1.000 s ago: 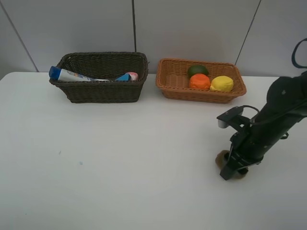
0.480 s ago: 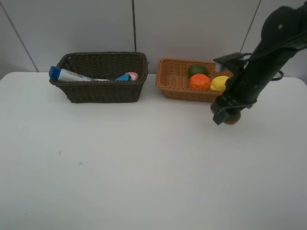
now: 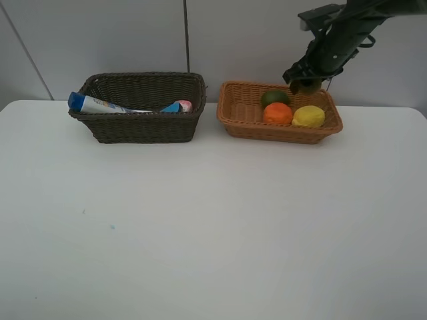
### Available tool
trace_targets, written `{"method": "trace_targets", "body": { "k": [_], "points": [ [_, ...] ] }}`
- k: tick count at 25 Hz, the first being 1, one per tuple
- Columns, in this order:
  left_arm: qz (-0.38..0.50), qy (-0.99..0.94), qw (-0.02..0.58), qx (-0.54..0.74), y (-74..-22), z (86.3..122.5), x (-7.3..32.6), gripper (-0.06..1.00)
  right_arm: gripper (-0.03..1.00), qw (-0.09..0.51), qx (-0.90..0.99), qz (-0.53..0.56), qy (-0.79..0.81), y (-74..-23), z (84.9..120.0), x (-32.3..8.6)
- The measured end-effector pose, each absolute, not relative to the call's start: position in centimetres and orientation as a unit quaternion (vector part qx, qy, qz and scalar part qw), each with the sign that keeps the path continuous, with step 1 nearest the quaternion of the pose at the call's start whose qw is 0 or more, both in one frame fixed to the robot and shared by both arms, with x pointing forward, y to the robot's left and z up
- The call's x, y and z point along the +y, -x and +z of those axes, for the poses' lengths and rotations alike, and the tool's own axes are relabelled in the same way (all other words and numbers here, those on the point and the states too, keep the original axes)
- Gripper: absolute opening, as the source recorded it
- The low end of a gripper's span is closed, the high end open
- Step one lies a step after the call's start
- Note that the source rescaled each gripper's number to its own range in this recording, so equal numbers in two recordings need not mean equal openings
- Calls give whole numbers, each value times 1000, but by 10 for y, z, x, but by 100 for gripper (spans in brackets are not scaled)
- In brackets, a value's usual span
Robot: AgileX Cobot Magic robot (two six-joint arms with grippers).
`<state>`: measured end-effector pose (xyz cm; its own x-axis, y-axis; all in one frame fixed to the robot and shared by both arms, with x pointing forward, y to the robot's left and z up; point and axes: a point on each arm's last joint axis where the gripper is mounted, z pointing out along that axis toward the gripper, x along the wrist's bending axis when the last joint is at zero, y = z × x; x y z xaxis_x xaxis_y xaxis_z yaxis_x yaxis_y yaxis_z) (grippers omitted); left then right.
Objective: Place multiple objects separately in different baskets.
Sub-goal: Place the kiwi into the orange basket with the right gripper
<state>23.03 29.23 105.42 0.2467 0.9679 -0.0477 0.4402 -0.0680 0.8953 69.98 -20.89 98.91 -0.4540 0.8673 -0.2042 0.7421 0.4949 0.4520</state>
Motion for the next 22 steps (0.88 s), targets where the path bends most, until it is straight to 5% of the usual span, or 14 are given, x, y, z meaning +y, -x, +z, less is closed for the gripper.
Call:
{"method": "trace_targets", "body": {
  "k": [12, 13, 17, 22],
  "points": [
    [308, -663, 429, 531, -230, 1054, 292, 100, 35, 233, 829, 158, -484, -733, 960, -218],
    [308, -663, 429, 531, -230, 1054, 292, 100, 39, 233, 829, 159, -484, -733, 960, -218],
    [308, -663, 429, 531, -230, 1054, 292, 100, 87, 231, 817, 162, -503, -733, 960, -219],
    [308, -663, 429, 531, -230, 1054, 292, 100, 98, 227, 805, 154, -526, -732, 959, -221]
  ]
}}
